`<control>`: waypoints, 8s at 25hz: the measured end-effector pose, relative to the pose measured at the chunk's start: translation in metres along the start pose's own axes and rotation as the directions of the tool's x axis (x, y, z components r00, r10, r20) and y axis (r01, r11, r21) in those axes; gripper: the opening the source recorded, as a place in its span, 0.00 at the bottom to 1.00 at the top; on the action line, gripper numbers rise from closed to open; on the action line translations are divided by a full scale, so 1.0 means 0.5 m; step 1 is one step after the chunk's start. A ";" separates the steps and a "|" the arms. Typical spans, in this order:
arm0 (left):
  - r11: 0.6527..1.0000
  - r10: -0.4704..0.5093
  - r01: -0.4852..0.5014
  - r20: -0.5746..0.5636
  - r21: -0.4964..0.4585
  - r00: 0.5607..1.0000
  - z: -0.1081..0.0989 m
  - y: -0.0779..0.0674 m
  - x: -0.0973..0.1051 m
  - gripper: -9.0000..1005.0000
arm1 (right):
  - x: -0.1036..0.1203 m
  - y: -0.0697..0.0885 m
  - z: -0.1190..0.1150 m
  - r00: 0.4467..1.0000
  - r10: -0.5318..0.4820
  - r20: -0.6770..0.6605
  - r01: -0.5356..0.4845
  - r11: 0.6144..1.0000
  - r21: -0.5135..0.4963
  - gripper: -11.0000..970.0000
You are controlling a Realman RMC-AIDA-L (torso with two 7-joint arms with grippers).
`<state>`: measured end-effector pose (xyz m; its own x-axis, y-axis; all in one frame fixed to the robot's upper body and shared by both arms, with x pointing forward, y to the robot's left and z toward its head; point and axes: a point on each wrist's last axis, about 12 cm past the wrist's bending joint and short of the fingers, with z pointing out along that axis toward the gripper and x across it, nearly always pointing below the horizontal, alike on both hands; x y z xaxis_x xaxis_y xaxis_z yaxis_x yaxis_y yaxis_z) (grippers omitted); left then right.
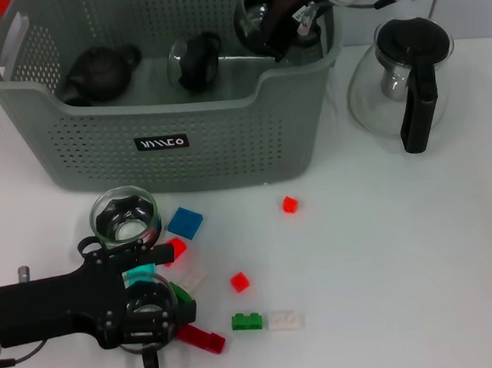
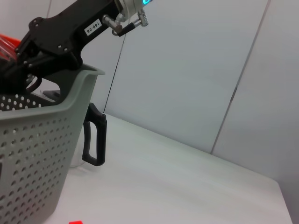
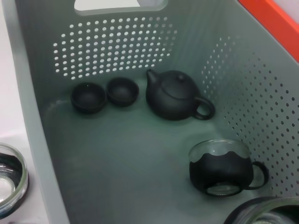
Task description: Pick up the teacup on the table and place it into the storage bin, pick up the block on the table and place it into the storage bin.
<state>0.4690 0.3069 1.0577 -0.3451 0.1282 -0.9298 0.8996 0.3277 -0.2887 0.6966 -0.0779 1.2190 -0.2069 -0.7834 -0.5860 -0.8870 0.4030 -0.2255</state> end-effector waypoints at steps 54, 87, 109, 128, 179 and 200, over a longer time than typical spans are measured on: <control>1.000 0.006 -0.006 -0.003 -0.008 1.000 0.000 0.000 0.003 0.87 | 0.017 0.035 0.050 0.999 -0.039 -0.013 0.039 0.998 0.057 0.11; 1.000 0.010 -0.010 -0.003 0.000 1.000 0.001 -0.003 0.006 0.86 | 0.029 0.045 0.053 0.996 -0.043 -0.077 0.047 0.998 0.052 0.14; 1.000 0.007 -0.007 0.005 -0.012 1.000 -0.006 -0.003 0.006 0.86 | -0.010 0.015 0.001 0.997 -0.022 0.071 0.013 0.993 0.118 0.51; 0.997 0.018 -0.013 0.068 -0.081 0.997 -0.051 0.003 -0.008 0.86 | 0.094 0.086 -0.200 0.785 0.112 0.609 -0.052 0.992 -0.116 0.96; 0.750 -0.566 0.401 -0.197 -0.527 0.800 -0.095 0.150 -0.213 0.85 | 0.222 0.116 -0.176 0.956 0.112 0.270 0.029 0.883 -0.469 0.95; 0.674 -0.687 0.394 -0.334 -0.625 0.645 -0.012 0.149 -0.244 0.85 | 0.201 0.103 -0.158 0.966 0.054 0.255 0.067 0.893 -0.444 0.95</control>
<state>0.5767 0.3214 1.1511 -0.9303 0.1704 -0.3247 0.3029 0.8562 -0.4186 0.5974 -0.1731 1.2101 -0.1429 -0.6140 -0.7762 -0.9897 0.0973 0.1053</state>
